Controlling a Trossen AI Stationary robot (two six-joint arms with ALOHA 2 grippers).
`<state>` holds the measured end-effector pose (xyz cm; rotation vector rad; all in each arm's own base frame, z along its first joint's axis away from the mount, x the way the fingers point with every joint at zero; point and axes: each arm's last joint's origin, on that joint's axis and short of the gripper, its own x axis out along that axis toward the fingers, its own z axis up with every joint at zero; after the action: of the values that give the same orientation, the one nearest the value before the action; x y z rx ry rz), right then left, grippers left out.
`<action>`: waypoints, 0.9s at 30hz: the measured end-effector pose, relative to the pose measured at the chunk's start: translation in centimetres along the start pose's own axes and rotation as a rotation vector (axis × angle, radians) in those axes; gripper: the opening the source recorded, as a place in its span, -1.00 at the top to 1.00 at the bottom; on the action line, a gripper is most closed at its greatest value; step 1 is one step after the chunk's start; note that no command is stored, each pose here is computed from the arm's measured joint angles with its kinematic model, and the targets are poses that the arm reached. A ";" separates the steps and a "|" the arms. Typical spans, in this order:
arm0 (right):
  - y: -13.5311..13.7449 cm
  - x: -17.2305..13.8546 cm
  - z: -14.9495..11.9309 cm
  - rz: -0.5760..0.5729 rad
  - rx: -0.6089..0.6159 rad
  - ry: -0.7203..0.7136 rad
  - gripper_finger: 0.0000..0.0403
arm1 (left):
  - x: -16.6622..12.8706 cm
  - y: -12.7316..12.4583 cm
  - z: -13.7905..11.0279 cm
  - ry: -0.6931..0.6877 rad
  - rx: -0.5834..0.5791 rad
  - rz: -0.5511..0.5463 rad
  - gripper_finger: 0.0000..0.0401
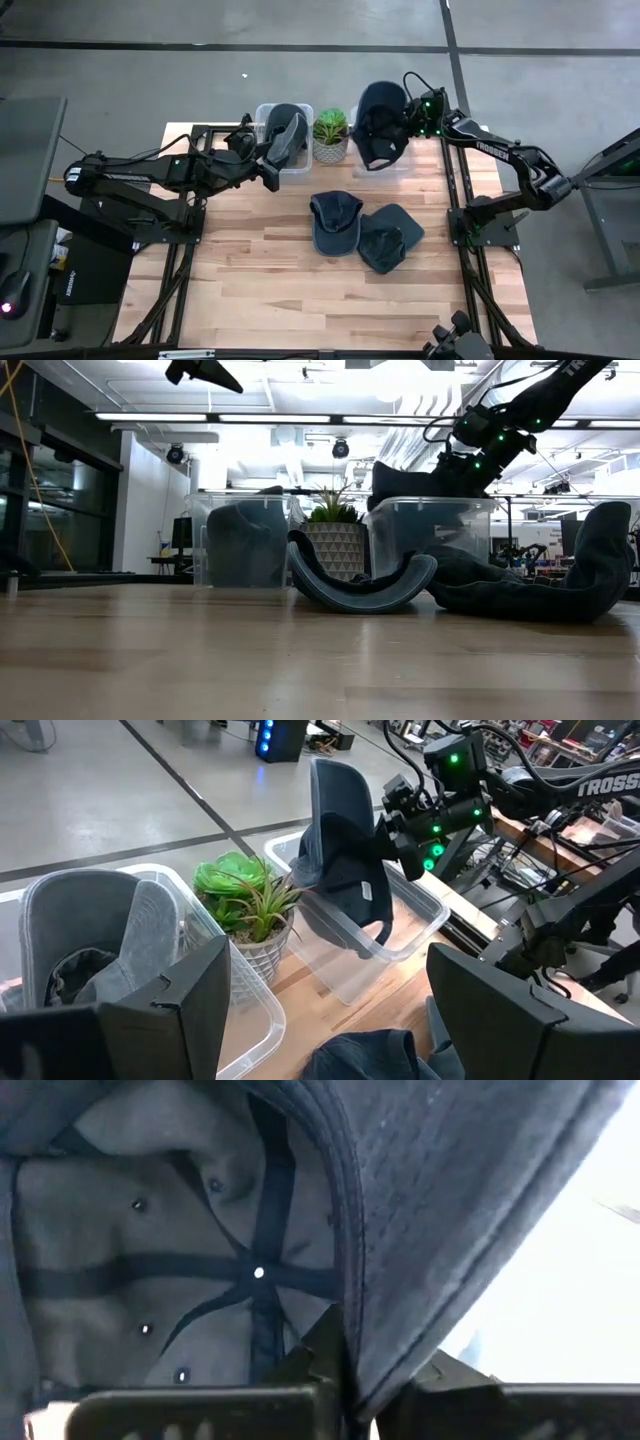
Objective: Pick & Place hat
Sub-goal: Put the left blue cap into the right transparent bin
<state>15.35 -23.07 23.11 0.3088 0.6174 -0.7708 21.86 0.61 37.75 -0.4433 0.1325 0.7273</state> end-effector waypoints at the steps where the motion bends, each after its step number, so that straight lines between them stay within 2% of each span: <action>1: 0.0 0.0 0.0 -0.001 0.003 -0.002 0.81 | 0.0 0.0 0.0 0.000 0.000 -0.001 -0.40; 9: 0.0 -0.1 0.1 0.006 0.004 -0.012 0.40 | 0.0 0.1 -0.2 0.020 -0.021 -0.001 -0.40; 16: 0.2 -2.0 0.9 -0.011 -0.020 -0.081 0.07 | 0.0 0.2 -0.4 0.049 -0.040 0.005 -0.40; 20: 0.4 -3.3 1.4 -0.019 -0.032 -0.128 0.00 | 0.0 0.2 -0.4 0.048 -0.041 0.005 -0.40; 27: 0.5 -5.2 1.7 -0.095 -0.048 -0.171 0.00 | 0.0 0.2 -0.4 0.048 -0.041 0.005 -0.40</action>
<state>13.53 -20.63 27.73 0.1682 0.4909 -0.8622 21.72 0.56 37.28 -0.4995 0.1640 0.7257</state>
